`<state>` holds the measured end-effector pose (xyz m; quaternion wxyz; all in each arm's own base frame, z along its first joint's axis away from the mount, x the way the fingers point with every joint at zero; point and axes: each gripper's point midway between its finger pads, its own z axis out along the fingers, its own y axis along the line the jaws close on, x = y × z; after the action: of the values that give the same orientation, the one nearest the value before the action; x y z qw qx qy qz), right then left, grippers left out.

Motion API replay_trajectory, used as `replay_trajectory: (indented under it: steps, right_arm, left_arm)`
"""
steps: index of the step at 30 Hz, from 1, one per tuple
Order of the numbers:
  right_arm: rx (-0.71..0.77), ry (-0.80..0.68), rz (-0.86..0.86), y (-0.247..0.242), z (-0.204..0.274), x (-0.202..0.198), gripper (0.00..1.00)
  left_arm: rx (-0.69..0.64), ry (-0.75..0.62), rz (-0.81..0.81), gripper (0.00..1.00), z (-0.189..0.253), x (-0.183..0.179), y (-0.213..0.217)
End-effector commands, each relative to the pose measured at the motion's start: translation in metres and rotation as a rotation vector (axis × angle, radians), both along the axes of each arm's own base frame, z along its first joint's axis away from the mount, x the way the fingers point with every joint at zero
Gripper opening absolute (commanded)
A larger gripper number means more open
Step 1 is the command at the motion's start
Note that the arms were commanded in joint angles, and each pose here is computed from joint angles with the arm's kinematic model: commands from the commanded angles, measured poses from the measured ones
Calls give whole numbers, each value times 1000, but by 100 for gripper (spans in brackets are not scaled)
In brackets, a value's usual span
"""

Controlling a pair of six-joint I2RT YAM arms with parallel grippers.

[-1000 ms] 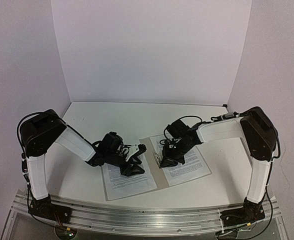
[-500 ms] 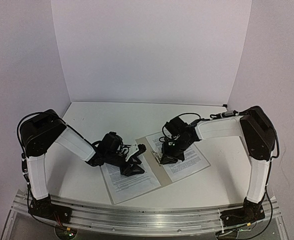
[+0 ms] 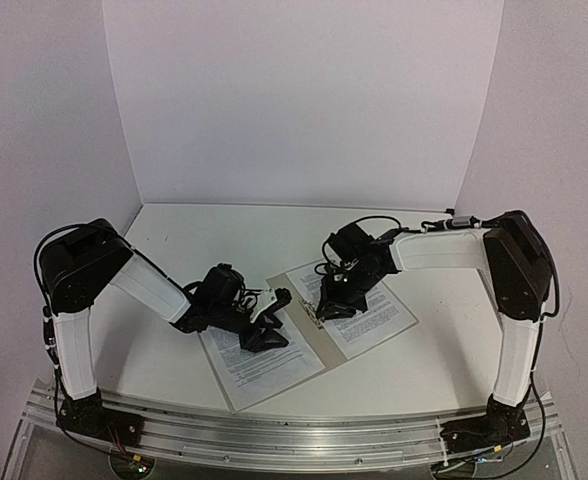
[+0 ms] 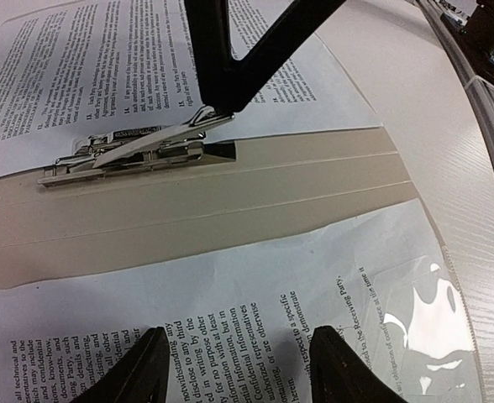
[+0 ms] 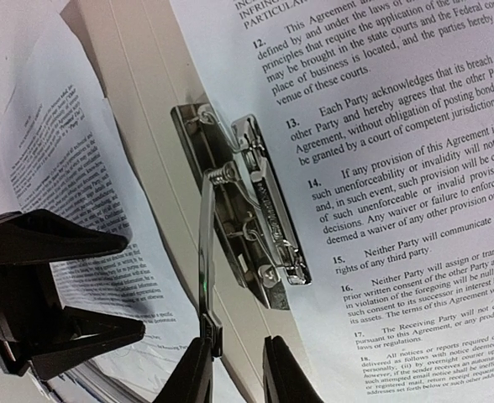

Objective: Put the files into the folder

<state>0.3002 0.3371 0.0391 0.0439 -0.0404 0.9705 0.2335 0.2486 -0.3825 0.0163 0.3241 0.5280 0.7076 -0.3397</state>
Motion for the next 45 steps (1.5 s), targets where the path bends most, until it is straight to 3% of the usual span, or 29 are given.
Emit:
replay_trajectory:
  steps: [1, 12, 20, 25, 29, 34, 42, 45]
  right_arm:
    - [6, -25, -3, -1, 10, 7, 24]
    - [124, -64, 13, 19, 34, 15, 27]
    - [128, -48, 10, 20, 26, 13, 36]
    - [136, -50, 8, 23, 28, 15, 32]
    - [151, -68, 9, 28, 36, 21, 21]
    - [114, -48, -11, 19, 22, 16, 15]
    - [45, 14, -45, -1, -7, -1, 12]
    - [21, 45, -57, -8, -19, -10, 18]
  left_arm:
    - [191, 157, 45, 57, -55, -24, 40]
    - [185, 160, 49, 54, -55, -24, 41]
    - [180, 163, 49, 51, -55, -24, 42]
    - [178, 164, 51, 51, -55, -24, 43]
    - [176, 162, 53, 51, -54, -23, 42]
    - [172, 161, 56, 51, -53, -22, 43]
    - [170, 161, 57, 51, -53, -22, 43]
    - [171, 162, 57, 51, -54, -22, 43]
